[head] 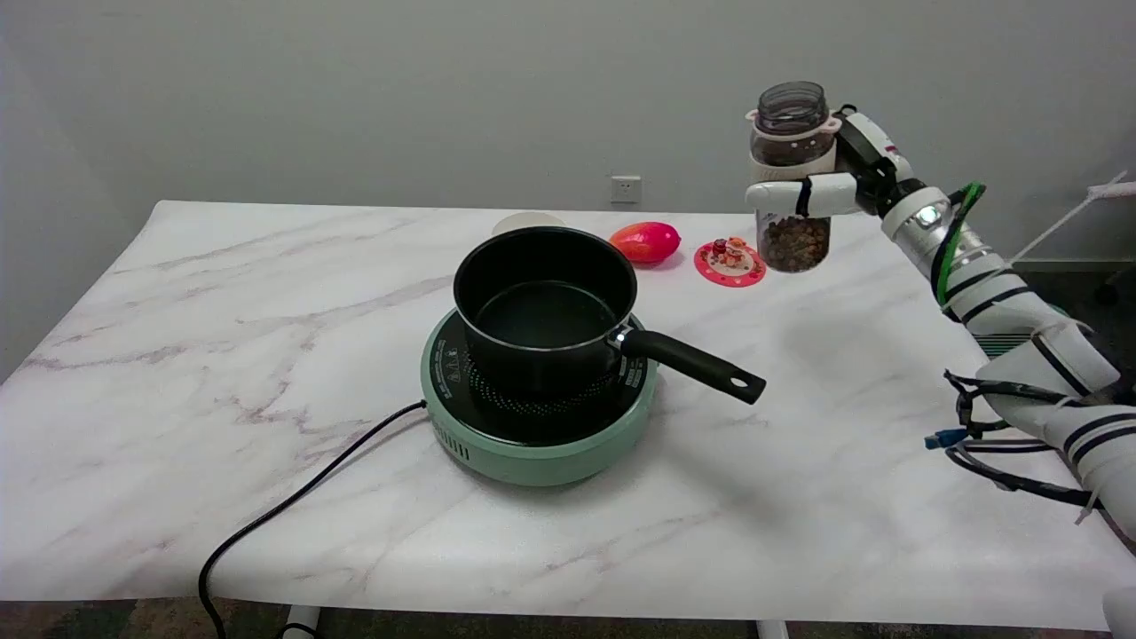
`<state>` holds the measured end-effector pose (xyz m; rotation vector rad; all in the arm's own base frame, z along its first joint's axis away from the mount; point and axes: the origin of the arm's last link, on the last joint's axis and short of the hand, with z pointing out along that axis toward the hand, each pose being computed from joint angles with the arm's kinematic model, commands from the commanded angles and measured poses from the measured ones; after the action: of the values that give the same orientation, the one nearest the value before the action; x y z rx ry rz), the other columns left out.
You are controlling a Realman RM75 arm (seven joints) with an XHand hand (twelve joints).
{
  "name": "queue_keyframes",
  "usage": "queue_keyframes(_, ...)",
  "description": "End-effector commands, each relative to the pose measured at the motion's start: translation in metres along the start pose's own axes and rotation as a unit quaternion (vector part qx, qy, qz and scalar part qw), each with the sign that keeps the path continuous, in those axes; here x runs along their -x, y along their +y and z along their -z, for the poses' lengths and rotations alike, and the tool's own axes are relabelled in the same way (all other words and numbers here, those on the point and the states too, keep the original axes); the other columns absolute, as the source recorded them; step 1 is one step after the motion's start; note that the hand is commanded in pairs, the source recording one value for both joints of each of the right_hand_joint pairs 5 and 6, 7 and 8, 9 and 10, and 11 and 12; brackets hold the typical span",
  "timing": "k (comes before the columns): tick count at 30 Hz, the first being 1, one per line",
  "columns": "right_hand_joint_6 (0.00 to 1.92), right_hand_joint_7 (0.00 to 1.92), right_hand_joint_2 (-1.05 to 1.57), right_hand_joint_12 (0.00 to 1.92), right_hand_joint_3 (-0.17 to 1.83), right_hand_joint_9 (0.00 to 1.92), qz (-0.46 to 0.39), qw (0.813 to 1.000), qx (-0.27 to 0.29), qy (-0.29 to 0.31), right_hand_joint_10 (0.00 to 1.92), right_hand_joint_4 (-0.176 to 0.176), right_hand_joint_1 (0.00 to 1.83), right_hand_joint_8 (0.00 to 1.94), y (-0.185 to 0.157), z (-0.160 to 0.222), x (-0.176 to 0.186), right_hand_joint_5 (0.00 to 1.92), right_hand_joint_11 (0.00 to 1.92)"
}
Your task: Pour the contents of the bottle into the soup pot.
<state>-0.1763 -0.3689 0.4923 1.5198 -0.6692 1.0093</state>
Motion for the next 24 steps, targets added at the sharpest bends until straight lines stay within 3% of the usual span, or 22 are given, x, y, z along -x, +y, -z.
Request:
queue_keyframes(1, 1.83, 1.78, 1.27, 1.25, 0.38, 1.44, 0.162, 0.983, -0.066, -0.056, 1.44, 0.000, 1.39, 1.78, -0.066, -0.040, 0.018, 1.83, 1.25)
queue_keyframes(10, 1.81, 1.77, 1.22, 1.24, 0.41, 1.42, 0.257, 0.960, -0.094, -0.055, 1.42, 0.000, 1.41, 1.77, -0.097, -0.040, 0.035, 1.81, 1.24)
queue_keyframes(17, 1.78, 1.76, 1.16, 1.22, 0.44, 1.40, 0.390, 0.912, -0.116, -0.060, 1.40, 0.000, 1.43, 1.76, -0.124, -0.036, 0.051, 1.78, 1.22)
queue_keyframes(24, 1.77, 1.74, 1.08, 1.20, 0.49, 1.38, 0.459, 0.876, -0.131, -0.076, 1.38, 0.000, 1.44, 1.74, -0.132, -0.037, 0.065, 1.77, 1.20)
